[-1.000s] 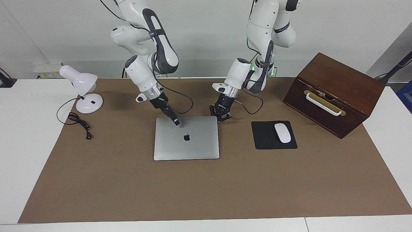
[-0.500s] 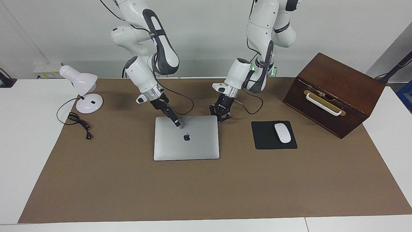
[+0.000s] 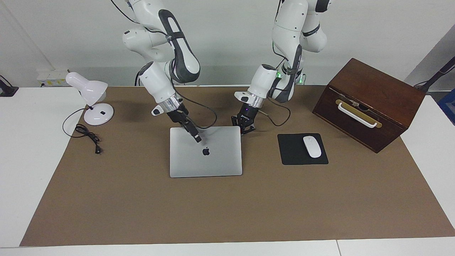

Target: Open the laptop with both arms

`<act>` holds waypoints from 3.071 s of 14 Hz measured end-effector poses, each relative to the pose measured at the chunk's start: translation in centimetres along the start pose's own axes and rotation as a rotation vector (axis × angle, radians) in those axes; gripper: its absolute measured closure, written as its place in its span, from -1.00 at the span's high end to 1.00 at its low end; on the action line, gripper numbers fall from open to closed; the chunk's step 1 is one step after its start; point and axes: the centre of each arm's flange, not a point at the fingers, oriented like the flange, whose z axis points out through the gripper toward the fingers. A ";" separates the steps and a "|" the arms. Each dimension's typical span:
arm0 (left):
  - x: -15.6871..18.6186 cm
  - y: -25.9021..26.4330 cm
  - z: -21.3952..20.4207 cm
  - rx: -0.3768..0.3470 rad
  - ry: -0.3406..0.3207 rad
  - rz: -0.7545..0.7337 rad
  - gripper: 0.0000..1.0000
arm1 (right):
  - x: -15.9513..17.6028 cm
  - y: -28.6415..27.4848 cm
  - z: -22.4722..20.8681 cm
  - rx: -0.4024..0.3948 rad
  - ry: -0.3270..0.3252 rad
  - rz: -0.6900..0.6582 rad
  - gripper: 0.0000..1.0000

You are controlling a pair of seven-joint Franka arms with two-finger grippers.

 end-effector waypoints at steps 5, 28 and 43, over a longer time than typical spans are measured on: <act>0.0 0.0 0.0 0.000 0.001 0.000 -0.98 | 0.0 -3.0 -1.0 0.059 0.008 -0.015 1.00; 0.0 0.0 0.0 0.000 0.002 0.002 -0.98 | 6.5 -12.8 -3.0 0.245 0.113 -0.021 1.00; 0.5 -0.2 0.1 0.005 0.013 -0.065 -0.98 | 0.7 -19.6 -14.0 0.449 0.044 0.068 1.00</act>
